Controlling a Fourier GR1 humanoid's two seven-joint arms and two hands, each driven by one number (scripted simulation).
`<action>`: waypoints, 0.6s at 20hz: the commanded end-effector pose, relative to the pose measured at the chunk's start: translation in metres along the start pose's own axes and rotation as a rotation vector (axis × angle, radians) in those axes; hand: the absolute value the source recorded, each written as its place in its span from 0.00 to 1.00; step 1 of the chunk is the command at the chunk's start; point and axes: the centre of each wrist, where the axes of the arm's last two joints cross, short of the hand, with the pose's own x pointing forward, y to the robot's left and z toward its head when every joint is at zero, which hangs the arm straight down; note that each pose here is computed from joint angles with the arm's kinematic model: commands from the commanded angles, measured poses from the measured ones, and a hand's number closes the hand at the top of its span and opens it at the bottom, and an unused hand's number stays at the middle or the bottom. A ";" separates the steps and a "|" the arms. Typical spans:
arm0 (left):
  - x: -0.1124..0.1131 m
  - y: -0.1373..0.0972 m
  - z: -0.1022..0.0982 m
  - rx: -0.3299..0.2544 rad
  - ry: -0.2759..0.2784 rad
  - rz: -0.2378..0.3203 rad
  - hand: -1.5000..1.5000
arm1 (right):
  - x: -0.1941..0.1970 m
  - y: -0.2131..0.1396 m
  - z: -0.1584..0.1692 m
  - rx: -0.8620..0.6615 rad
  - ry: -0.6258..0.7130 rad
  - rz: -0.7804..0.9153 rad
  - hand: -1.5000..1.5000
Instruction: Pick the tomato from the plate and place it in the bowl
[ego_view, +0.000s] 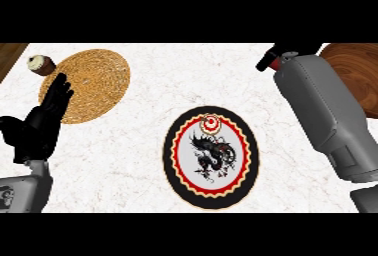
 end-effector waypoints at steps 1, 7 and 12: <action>0.001 0.002 0.002 -0.011 0.009 -0.004 0.50 | 0.020 -0.052 0.003 -0.279 0.035 -0.079 1.00; -0.003 -0.007 0.004 0.015 0.019 0.008 0.50 | 0.028 -0.099 0.001 -0.393 0.071 -0.188 1.00; -0.016 0.009 0.019 0.024 0.013 -0.005 0.50 | 0.005 -0.101 -0.012 -0.399 0.128 -0.210 1.00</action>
